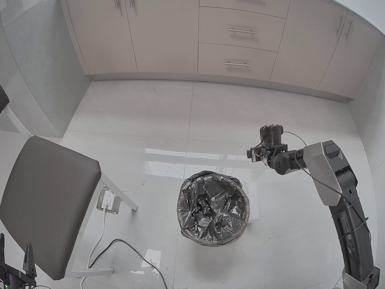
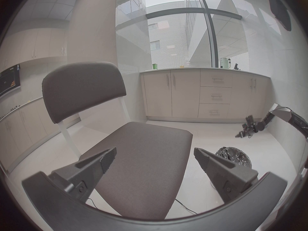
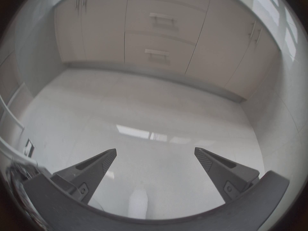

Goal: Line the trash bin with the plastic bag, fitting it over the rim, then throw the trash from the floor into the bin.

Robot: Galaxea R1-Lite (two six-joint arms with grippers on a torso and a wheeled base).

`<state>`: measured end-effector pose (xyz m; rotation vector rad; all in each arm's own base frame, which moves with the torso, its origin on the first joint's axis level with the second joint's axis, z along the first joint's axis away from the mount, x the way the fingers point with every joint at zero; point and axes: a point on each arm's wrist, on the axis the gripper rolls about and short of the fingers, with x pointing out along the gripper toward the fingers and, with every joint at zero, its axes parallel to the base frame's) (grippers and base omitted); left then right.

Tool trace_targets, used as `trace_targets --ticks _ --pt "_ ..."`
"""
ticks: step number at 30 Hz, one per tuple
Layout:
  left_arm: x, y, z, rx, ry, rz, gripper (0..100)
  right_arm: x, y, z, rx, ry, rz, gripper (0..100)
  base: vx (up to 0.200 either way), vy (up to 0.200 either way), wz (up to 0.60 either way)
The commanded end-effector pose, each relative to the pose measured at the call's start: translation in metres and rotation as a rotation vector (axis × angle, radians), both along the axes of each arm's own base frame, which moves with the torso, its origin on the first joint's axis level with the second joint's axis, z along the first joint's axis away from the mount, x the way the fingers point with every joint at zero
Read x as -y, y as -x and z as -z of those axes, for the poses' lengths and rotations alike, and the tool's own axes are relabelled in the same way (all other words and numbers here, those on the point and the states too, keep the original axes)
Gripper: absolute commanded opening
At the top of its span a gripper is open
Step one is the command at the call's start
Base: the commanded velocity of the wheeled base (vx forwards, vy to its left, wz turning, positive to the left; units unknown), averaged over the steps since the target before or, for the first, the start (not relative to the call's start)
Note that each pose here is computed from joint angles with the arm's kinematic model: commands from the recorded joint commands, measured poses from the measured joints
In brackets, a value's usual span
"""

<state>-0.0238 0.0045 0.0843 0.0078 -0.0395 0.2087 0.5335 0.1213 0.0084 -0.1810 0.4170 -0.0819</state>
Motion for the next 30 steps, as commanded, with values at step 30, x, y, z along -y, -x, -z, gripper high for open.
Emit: trace_targets --ticks 30 --pt "-0.001 0.0 0.003 0.006 0.004 -0.028 100 0.017 0.066 0.213 -0.787 0.182 0.015 100 0.0 0.0 0.0"
